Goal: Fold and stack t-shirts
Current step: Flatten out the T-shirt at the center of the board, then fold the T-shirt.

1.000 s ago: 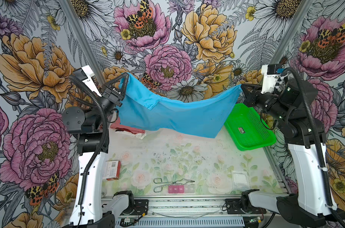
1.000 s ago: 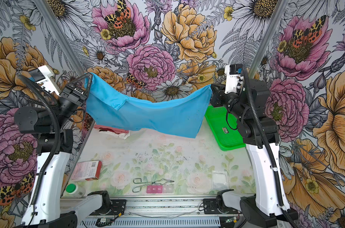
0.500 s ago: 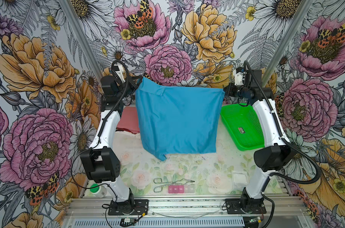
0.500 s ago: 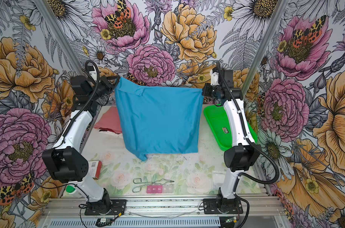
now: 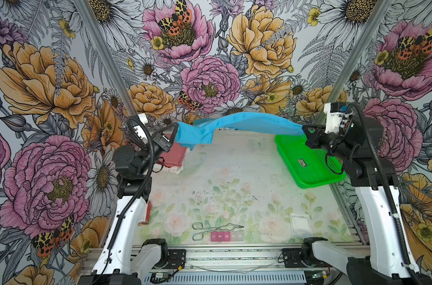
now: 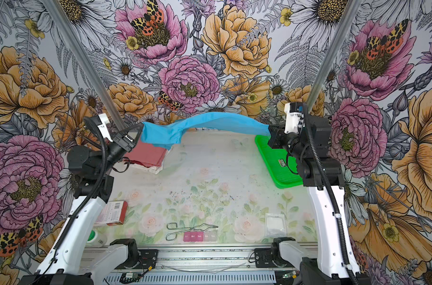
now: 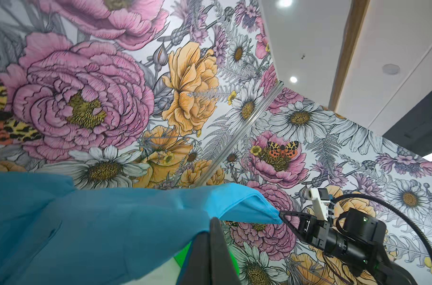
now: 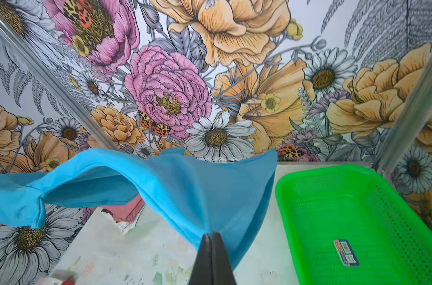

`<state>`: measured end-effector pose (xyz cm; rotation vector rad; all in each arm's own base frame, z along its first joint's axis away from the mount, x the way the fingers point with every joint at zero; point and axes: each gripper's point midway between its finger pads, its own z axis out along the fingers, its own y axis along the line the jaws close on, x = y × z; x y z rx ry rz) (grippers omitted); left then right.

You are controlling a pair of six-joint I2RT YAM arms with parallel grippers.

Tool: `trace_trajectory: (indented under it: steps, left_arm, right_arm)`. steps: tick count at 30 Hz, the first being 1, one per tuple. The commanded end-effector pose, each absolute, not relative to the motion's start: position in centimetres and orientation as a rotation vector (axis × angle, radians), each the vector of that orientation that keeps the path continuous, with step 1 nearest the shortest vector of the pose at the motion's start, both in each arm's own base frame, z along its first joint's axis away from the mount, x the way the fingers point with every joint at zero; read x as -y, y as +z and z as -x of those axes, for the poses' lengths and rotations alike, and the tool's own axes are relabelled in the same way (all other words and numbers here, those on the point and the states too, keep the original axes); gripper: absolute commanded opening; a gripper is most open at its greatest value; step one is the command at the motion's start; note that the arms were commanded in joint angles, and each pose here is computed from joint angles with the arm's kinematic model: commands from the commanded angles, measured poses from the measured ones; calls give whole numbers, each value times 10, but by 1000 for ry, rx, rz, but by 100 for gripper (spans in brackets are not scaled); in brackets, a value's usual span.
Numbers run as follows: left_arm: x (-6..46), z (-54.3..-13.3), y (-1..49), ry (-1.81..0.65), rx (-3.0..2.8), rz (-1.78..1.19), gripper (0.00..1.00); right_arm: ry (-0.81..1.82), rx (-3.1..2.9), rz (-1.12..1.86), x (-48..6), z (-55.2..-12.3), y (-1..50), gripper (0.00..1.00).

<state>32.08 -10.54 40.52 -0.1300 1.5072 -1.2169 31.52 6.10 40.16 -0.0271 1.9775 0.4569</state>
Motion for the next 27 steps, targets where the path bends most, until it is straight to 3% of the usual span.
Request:
trace_trajectory:
  steps: [1,6,10,18,27]
  left_arm:
    - [110,-304,333,-1219,-1591,233,0]
    - [113,-265,233,-1279,-1715,386,0]
    - [115,-242,178,-1299,-1773,497,0]
    - [110,-227,120,-1226,-1892,656,0]
    - [111,-232,117,-1195,-1894,661,0]
  right_arm:
    - [458,-2169,-71,-57,-297,310,0]
    - [484,-2345,-206,-62,-250,204,0]
    - [424,-2352,-207,-72,-239,193,0]
    - [358,-2407,-351,-61,-235,155,0]
    - [295,-2410,-444,-48,-229,134,0]
